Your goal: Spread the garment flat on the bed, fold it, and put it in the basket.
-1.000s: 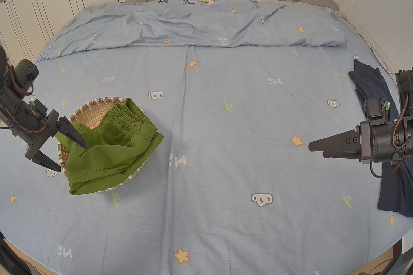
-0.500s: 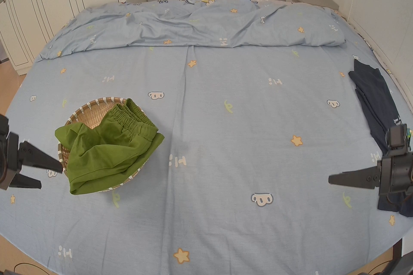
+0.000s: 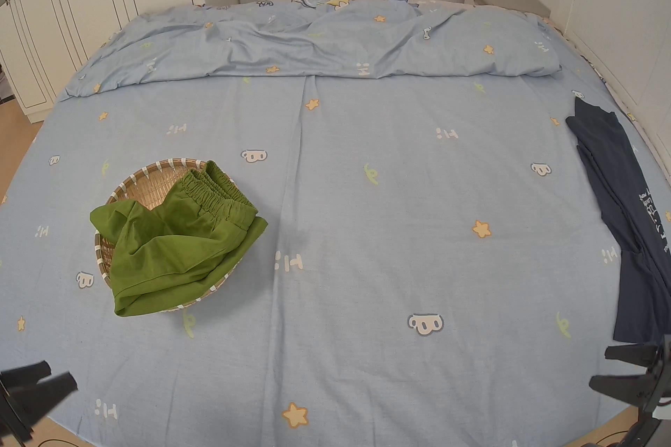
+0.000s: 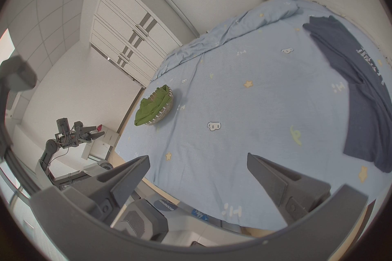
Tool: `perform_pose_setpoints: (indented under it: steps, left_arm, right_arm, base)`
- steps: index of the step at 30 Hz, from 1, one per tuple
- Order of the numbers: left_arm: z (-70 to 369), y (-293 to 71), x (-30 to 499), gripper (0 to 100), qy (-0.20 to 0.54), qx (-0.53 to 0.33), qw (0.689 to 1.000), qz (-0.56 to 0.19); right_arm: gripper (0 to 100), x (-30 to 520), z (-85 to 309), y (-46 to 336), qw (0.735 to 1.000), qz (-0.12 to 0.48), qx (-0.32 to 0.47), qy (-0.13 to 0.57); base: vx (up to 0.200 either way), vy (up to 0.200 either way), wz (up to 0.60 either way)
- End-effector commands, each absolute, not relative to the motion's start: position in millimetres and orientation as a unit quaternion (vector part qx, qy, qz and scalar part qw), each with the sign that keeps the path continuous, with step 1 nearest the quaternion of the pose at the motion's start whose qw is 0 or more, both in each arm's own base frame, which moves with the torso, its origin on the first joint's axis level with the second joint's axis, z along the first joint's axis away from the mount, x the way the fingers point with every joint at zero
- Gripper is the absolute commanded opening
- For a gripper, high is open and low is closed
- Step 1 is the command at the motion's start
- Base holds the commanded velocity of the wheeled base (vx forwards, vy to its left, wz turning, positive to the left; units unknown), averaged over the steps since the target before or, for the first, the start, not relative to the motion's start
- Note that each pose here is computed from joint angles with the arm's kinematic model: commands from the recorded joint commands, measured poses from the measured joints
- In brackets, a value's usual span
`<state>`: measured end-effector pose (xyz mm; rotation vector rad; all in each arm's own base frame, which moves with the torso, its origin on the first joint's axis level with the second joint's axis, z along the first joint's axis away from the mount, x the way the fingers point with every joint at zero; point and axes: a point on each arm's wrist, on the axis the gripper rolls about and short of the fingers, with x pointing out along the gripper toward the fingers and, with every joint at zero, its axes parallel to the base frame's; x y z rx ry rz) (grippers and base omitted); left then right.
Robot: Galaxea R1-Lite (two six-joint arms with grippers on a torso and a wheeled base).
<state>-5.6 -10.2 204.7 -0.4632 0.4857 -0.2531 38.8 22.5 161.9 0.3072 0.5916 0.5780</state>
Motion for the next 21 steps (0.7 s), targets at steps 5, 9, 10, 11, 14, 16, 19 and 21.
perform_pose_setpoints:
  steps: [5, 9, 10, 11, 14, 16, 19, 21]
  left_arm:
    - [93.8, -8.1, -41.9, 100, 0.087, -0.152, 0.968, -0.177]
    - [89.9, -4.4, -35.4, 100, 0.051, -0.108, 0.988, -0.096]
    - [89.9, -4.4, -35.4, 100, 0.051, -0.108, 0.988, -0.096]
    - [89.9, -4.4, -35.4, 100, 0.051, -0.108, 0.988, -0.096]
    - [81.1, 4.8, -23.5, 100, -0.023, 0.035, 0.993, 0.106]
    - [80.0, 4.5, -23.3, 100, -0.019, 0.032, 0.994, 0.098]
    - [79.6, 2.1, -23.0, 100, -0.02, 0.001, 0.999, 0.043]
    - [75.3, 0.4, -22.8, 100, 0.001, -0.007, 1.0, 0.006]
  right_arm:
    - [100, -30.0, 94.1, -5.0, 0.944, 0.284, 0.086, 0.145]
    - [100, -31.4, 93.5, -5.5, 0.952, 0.263, 0.083, 0.133]
    - [100, -31.4, 93.5, -5.5, 0.952, 0.263, 0.083, 0.133]
    - [100, -31.4, 93.5, -5.5, 0.952, 0.263, 0.083, 0.133]
    - [100, -30.0, 93.8, -5.1, 0.976, 0.159, 0.077, 0.127]
    - [100, -29.2, 96.7, -5.1, 0.981, 0.129, 0.061, 0.127]
    - [100, -31.0, 97.0, -4.3, 0.987, 0.088, 0.05, 0.128]
    - [100, -30.8, 94.1, -3.9, 0.988, 0.075, 0.046, 0.129]
  base:
    - [0.0, 0.0, 0.0]
    - [0.0, 0.0, 0.0]
    - [0.0, 0.0, 0.0]
    - [0.0, 0.0, 0.0]
    - [0.0, 0.0, 0.0]
    - [0.0, 0.0, 0.0]
    - [0.0, 0.0, 0.0]
    - [0.0, 0.0, 0.0]
